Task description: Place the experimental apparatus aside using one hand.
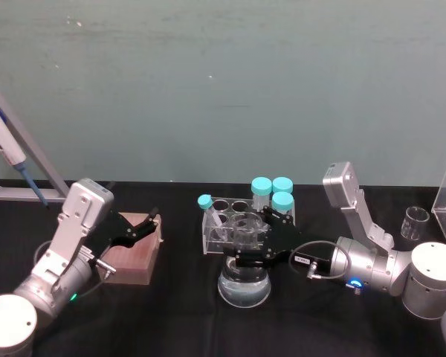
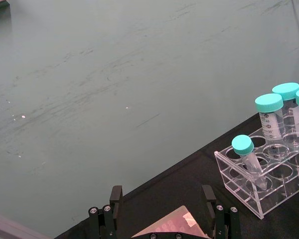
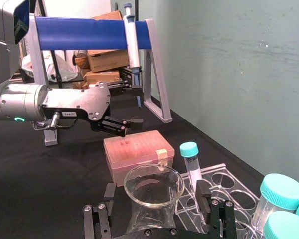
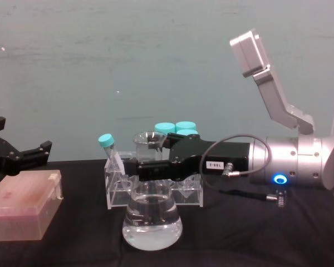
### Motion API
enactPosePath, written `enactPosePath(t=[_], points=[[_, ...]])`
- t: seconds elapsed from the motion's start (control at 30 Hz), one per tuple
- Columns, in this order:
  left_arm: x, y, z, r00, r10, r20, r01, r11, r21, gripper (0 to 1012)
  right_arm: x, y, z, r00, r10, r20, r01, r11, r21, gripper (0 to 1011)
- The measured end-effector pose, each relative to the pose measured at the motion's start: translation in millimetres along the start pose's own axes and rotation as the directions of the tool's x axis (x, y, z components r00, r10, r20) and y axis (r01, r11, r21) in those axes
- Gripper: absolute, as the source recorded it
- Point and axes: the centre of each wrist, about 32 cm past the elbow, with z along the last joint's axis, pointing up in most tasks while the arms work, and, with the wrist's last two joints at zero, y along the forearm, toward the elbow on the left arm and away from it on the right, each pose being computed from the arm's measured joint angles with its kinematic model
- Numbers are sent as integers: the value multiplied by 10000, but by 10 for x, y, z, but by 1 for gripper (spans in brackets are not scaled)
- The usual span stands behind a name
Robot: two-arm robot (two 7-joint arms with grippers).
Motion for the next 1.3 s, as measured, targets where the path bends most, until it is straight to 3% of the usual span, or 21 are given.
enactPosePath(t=[0.2,0.37,0.87,1.3], points=[[0,0,0,10000,0,0,0,10000,-1,1000,0,0,2,10000,1,3,-1,10000,7,1003],[0,0,0,10000,0,0,0,10000,-1,1000,0,-1,2,10000,1,3,-1,10000,9,927],[0,0,0,10000,-1,0,1,10000,0,1000,-4,-1,-3,10000,4,-16,-4,10000,4,456],[0,0,0,10000,0,0,0,10000,-1,1000,-9,-21,-5,10000,-8,-5,8,10000,34,456]])
